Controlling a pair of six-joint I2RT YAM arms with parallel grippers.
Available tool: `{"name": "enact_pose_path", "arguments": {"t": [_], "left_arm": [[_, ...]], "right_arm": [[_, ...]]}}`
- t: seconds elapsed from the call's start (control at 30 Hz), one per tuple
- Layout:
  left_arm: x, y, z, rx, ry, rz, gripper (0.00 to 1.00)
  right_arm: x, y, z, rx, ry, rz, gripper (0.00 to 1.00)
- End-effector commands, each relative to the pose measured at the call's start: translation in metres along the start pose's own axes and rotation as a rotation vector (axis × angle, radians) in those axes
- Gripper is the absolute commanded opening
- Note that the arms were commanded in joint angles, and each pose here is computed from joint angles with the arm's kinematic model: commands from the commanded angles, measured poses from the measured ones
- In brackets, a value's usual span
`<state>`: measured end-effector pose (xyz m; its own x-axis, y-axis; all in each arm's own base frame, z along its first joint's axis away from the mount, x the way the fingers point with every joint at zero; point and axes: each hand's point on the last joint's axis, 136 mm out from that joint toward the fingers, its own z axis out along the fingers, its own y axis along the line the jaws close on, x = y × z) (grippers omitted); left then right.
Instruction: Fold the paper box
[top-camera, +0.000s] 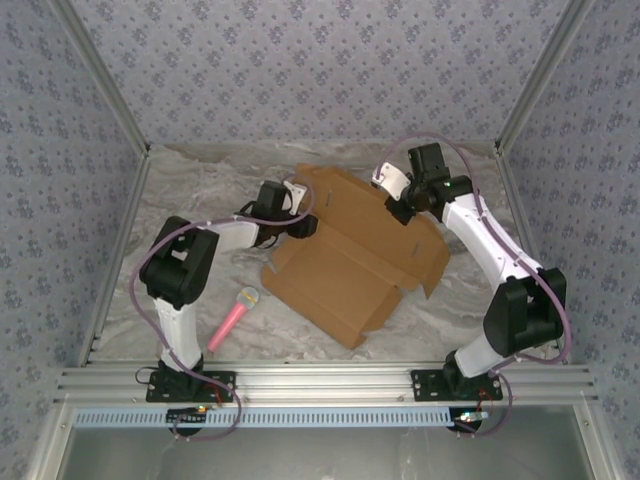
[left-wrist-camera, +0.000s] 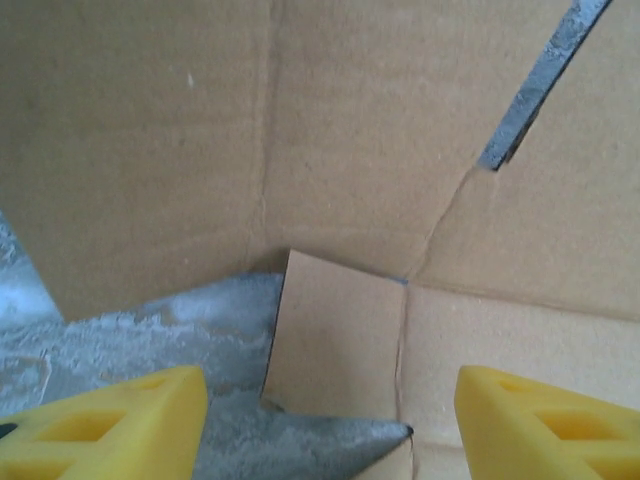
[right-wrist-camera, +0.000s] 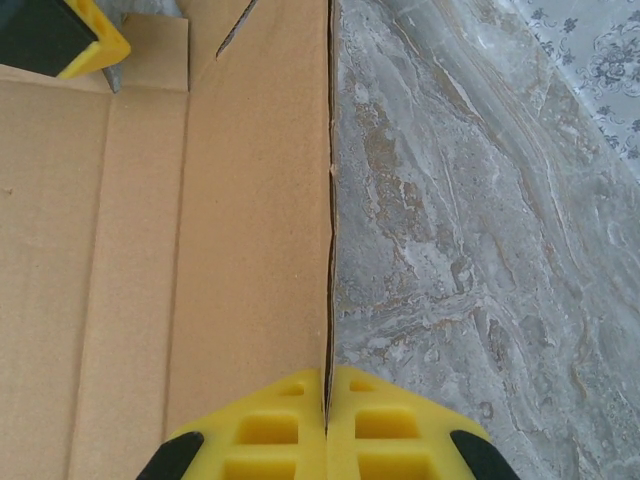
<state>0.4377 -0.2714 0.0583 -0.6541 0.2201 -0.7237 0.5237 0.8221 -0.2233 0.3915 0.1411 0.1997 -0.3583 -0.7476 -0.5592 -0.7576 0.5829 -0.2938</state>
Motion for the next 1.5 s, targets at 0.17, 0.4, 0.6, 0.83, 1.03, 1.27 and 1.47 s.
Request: {"name": "enact_pose_path", "arguments": {"t": [0.17,0.4,0.6,0.83,1.03,1.27,1.47], "left_arm": [[-0.014,-0.007,0.011,0.016,-0.009,0.022,0.65],[0.001,-0.014,0.019,0.033,0.039,-0.007,0.65],[0.005,-0.018,0.023,0.036,0.064,-0.009,0.65],[-0.002,-0.031,0.016,0.098,0.038,-0.017,0.62],[-0.014,-0.048,0.002,0.185,-0.011,-0.031,0.59],[-0.019,-0.063,-0.005,0.268,-0.034,-0.036,0.59],[-0.02,-0.071,-0.007,0.319,-0.05,-0.052,0.58]], "right_arm": [[-0.003,-0.004,-0.005,-0.006,0.004,0.033,0.0],[-0.004,-0.006,-0.008,0.008,-0.001,0.035,0.0],[-0.004,-0.006,-0.008,0.016,0.0,0.033,0.0],[-0.005,-0.005,-0.008,0.026,-0.002,0.034,0.0],[-0.007,-0.007,-0.011,0.038,-0.01,0.035,0.0],[-0.007,-0.007,-0.01,0.042,-0.011,0.038,0.0],[-0.007,-0.007,-0.011,0.046,-0.012,0.038,0.0]]}}
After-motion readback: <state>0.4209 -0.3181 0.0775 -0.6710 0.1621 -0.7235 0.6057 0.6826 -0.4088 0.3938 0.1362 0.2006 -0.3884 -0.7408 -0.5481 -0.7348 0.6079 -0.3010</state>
